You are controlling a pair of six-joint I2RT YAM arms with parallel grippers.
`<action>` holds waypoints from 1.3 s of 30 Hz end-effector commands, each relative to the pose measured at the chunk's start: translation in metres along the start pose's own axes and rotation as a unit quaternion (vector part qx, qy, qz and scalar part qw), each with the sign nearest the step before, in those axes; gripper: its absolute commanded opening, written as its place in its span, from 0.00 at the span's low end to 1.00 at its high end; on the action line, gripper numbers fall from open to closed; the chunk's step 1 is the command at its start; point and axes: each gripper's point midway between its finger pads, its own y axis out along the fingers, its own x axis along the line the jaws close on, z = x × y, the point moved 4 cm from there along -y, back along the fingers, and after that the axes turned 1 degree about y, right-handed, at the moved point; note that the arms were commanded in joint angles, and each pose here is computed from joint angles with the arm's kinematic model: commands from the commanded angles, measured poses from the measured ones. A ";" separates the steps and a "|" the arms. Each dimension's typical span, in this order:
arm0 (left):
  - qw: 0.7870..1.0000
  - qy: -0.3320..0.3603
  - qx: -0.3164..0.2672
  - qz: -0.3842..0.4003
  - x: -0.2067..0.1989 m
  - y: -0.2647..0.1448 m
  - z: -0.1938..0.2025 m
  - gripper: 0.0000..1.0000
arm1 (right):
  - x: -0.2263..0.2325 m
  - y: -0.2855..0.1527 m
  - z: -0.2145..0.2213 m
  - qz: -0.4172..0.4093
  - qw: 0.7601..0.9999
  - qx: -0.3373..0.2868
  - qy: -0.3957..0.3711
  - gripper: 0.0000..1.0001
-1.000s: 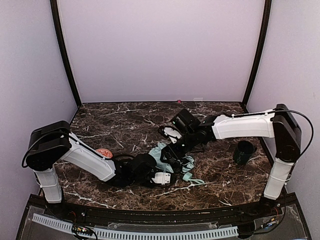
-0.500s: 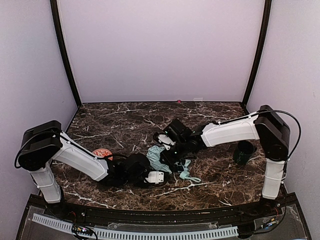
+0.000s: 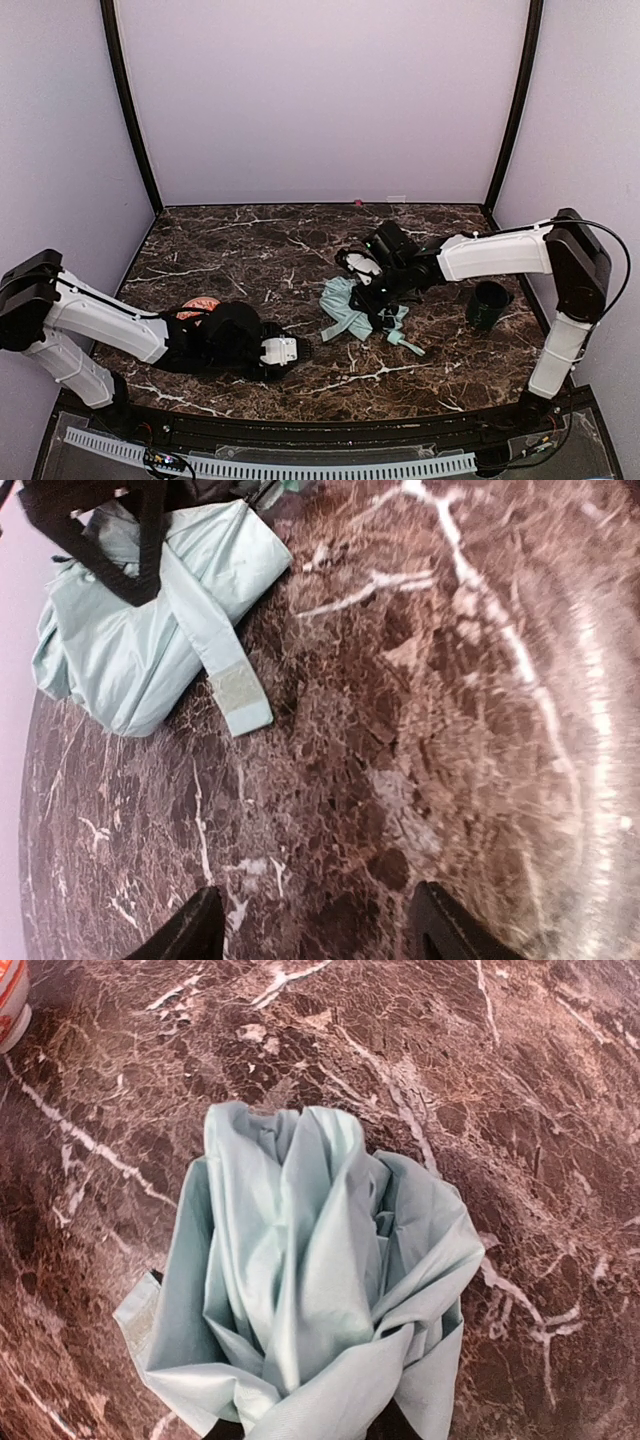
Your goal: Put away the umbrella
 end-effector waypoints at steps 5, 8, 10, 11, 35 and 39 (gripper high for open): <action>0.935 -0.240 -0.251 0.070 0.066 -0.065 -0.051 0.51 | 0.014 -0.084 -0.038 -0.003 0.982 -0.121 -0.146 0.00; 0.914 -0.286 -0.272 0.089 0.090 -0.065 -0.061 0.39 | 0.022 -0.121 -0.052 -0.007 0.965 -0.183 -0.187 0.00; 0.903 -0.291 -0.297 0.110 0.095 -0.068 -0.072 0.43 | 0.027 -0.143 -0.062 -0.007 0.954 -0.221 -0.203 0.00; 0.896 -0.290 -0.314 0.124 0.096 -0.071 -0.078 0.47 | 0.029 -0.152 -0.067 -0.006 0.949 -0.236 -0.207 0.00; 0.869 -0.306 -0.306 0.239 0.079 -0.028 -0.103 0.01 | 0.051 -0.137 -0.063 -0.086 0.953 -0.218 -0.192 0.00; 0.871 -0.326 -0.280 0.240 0.067 -0.033 -0.088 0.00 | 0.038 -0.106 -0.049 -0.116 0.968 -0.163 -0.152 0.00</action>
